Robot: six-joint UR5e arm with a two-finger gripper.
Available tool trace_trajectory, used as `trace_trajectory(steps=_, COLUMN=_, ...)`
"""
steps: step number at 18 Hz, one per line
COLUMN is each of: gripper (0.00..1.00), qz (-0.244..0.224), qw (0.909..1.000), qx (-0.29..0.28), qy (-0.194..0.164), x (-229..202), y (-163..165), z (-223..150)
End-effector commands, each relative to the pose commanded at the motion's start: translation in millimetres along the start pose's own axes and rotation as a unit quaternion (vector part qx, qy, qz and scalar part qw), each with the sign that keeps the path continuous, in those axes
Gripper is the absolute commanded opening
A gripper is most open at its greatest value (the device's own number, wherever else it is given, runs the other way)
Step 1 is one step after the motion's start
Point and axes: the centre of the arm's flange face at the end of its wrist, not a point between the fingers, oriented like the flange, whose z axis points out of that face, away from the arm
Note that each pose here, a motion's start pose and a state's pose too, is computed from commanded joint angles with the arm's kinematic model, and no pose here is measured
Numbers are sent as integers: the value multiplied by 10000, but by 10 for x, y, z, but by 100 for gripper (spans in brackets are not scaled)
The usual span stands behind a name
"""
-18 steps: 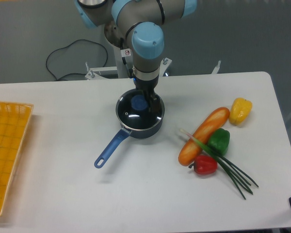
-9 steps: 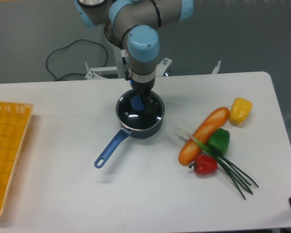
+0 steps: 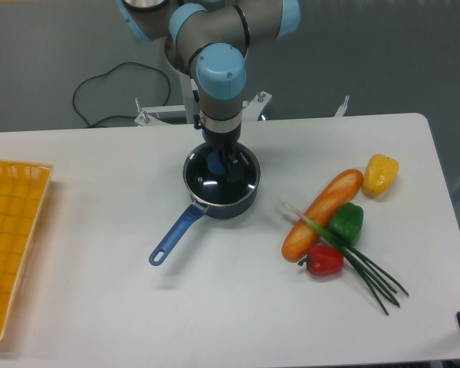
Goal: Open the lid
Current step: 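Lower the gripper down onto the blue knob of the lid, then close the gripper around the blue lid knob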
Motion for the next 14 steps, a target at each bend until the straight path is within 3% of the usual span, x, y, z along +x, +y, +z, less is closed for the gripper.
trace_trajectory(steps=14, gripper=82, qz=-199, qw=9998, qx=-97, qy=25, x=-29, y=-59, z=29)
